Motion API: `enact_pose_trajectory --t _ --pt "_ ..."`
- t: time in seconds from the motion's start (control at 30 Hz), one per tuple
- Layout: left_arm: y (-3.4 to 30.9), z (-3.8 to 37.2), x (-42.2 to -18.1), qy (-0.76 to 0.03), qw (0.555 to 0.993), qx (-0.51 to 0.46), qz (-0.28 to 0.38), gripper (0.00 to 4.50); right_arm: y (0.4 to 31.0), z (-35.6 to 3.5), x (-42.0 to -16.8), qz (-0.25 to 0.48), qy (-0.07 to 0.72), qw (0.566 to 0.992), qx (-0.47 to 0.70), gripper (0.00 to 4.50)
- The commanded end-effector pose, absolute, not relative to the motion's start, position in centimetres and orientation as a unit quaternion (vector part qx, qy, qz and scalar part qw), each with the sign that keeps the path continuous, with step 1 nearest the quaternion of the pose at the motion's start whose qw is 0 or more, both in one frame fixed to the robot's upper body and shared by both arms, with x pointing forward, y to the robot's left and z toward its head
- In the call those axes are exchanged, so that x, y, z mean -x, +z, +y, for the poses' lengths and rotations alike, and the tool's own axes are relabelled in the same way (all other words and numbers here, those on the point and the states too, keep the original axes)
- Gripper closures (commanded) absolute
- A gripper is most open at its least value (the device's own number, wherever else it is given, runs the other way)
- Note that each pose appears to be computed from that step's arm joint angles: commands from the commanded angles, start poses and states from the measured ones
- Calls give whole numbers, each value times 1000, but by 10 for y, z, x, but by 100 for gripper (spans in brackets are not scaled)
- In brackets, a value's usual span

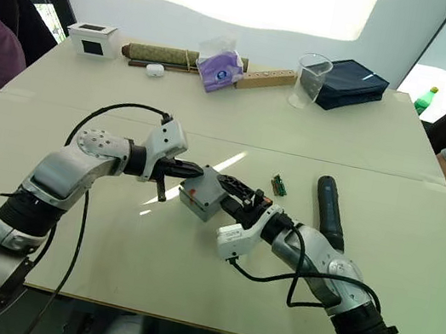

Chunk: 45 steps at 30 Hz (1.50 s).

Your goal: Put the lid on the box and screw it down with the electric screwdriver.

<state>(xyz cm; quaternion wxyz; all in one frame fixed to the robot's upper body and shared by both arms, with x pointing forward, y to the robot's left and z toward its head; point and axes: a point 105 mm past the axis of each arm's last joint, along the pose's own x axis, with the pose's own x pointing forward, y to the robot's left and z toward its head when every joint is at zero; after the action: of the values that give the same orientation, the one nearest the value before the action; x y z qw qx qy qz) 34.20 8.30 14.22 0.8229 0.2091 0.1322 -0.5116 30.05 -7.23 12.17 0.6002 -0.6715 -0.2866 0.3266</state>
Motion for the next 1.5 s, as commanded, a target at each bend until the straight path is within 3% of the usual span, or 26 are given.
enact_pose_trajectory --t 0.03,0.7,1.03,1.13,1.2,1.3,1.37,1.5 --pt "111 92 -338 -500 815 -219 195 450 125 -77 -302 -274 323 601 678 146" --pt "107 91 -341 -493 816 -228 200 450 118 -88 -298 -187 366 594 691 146" --pt "113 91 -343 -489 822 -221 188 450 131 -99 -286 -192 347 620 677 146" --pt "116 90 -343 -492 823 -218 182 450 130 -102 -282 -189 344 628 672 220" --pt "117 89 -343 -493 823 -218 179 450 130 -103 -278 -188 345 636 664 312" --pt "123 87 -344 -496 824 -213 170 450 127 -102 -275 -163 348 700 601 428" --pt "125 86 -344 -496 825 -212 166 450 123 -98 -273 -145 359 728 566 446" --pt "127 85 -344 -498 825 -211 164 450 114 -94 -271 -134 367 722 571 446"
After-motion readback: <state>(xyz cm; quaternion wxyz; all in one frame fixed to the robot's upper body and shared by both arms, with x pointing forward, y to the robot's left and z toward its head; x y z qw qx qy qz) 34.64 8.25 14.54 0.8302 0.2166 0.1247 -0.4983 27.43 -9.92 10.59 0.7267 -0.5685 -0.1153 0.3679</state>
